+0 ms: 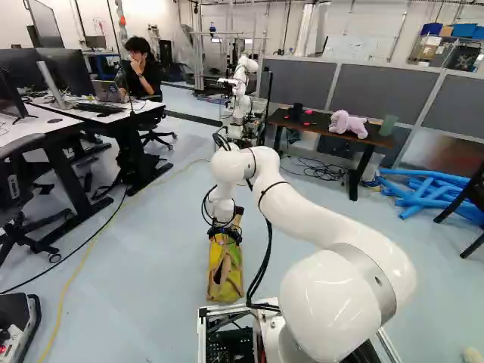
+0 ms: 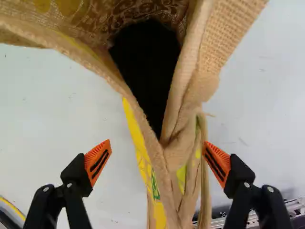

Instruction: Pick up the bag on the ground and place it on the table

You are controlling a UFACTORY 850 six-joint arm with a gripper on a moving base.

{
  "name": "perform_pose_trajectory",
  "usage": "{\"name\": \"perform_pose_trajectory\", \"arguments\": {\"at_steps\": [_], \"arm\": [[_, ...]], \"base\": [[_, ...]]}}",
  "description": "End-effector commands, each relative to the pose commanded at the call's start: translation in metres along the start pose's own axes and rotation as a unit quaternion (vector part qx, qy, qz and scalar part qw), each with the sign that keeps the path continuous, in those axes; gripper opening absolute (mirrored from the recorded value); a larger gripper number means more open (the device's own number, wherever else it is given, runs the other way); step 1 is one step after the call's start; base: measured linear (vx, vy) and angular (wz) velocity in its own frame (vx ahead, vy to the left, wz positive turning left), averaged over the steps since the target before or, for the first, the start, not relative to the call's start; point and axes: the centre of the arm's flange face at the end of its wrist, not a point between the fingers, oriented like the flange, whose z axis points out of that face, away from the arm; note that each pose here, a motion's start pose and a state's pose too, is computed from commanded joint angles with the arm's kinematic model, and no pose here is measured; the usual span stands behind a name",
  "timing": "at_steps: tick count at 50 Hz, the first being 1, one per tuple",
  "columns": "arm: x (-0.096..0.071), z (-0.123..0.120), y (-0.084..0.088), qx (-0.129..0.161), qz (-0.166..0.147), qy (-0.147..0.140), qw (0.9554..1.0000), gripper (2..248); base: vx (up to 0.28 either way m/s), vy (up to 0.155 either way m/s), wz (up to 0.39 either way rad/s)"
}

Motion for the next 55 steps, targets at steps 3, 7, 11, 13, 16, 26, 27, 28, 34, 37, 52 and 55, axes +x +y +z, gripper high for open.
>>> {"name": "perform_pose_trajectory", "arguments": {"at_steps": [3,7,11,13,16,26,27,28,34,37,52,55], "arm": [[0.000,0.002,0.000,0.000,0.000,0.000,1.0000,247],[-0.001,0.003,0.000,0.000,-0.001,0.000,1.0000,247],[-0.001,0.004,-0.001,0.000,-0.001,0.000,1.0000,216],[-0.001,0.004,-0.001,0.000,-0.001,0.000,1.0000,216],[-0.001,0.004,-0.001,0.000,-0.001,0.000,1.0000,178],[-0.001,0.004,-0.001,0.000,-0.001,0.000,1.0000,103],[-0.001,0.004,-0.001,0.000,-0.001,0.000,1.0000,103],[-0.001,0.004,-0.001,0.000,-0.001,0.000,1.0000,103],[-0.001,0.004,-0.001,0.000,-0.001,0.000,1.0000,65],[-0.001,0.004,-0.001,0.000,-0.001,0.000,1.0000,30],[0.000,-0.003,-0.001,0.000,-0.001,0.000,1.0000,21],[0.001,-0.007,-0.001,0.001,0.000,0.001,1.0000,21]], "base": [[0.000,0.000,0.000],[0.000,0.000,0.000],[0.000,0.000,0.000],[0.000,0.000,0.000],[0.000,0.000,0.000],[0.000,0.000,0.000],[0.000,0.000,0.000],[0.000,0.000,0.000],[0.000,0.000,0.000],[0.000,0.000,0.000],[0.000,0.000,0.000],[0.000,0.000,0.000]]}}
